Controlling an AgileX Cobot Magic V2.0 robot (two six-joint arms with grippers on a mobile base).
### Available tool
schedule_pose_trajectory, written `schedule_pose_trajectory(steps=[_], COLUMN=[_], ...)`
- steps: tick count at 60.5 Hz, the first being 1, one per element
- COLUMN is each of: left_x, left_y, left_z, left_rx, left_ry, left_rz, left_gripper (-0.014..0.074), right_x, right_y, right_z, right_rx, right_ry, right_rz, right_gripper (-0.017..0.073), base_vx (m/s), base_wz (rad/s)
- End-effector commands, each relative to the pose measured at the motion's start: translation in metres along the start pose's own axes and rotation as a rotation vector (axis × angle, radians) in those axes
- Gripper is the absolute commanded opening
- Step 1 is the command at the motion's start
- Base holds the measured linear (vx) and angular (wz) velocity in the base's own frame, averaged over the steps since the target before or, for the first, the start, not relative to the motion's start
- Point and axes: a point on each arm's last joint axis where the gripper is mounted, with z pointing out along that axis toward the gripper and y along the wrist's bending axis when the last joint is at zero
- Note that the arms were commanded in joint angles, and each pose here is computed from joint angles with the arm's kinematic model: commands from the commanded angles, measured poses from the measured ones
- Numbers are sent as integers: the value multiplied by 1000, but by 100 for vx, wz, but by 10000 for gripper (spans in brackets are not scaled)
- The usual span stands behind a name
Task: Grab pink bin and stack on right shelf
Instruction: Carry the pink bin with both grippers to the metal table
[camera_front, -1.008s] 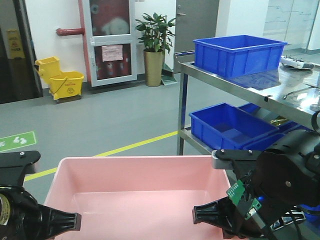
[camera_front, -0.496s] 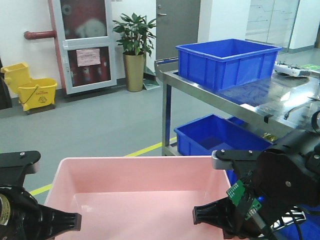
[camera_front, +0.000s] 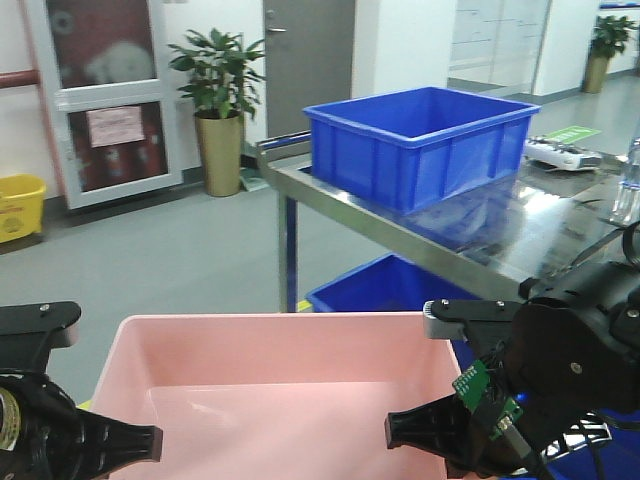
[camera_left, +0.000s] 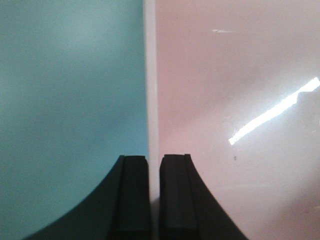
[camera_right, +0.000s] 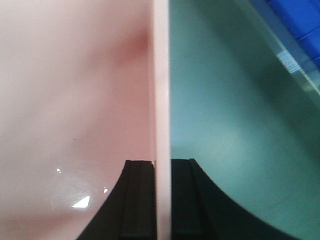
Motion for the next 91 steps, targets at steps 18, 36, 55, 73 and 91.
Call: schedule_pose_trajectory(steps=[18, 36, 55, 73, 91], left_x=[-10, -10, -10, -10, -10], left_y=[5, 5, 5, 5, 5], left_z=[-16, -16, -16, -16, -16], left_rx=[-6, -6, -6, -6, -6], left_ry=[-93, -93, -93, -93, -93], left_rz=[16, 16, 16, 16, 16], left_gripper=[41, 41, 41, 41, 41], right_x=[-8, -8, -8, -8, -8], right_y=[-11, -11, -11, -11, -11], right_z=[-19, -19, -19, -19, -19], right_rx=[58, 58, 58, 58, 58], right_ry=[-92, -93, -93, -93, -93], right_rz=[-30, -30, -30, -30, -30], right_gripper=[-9, -9, -9, -9, -9], base_vx=[40, 34, 28, 26, 24], base_wz=[-43, -57, -53, -37, -35])
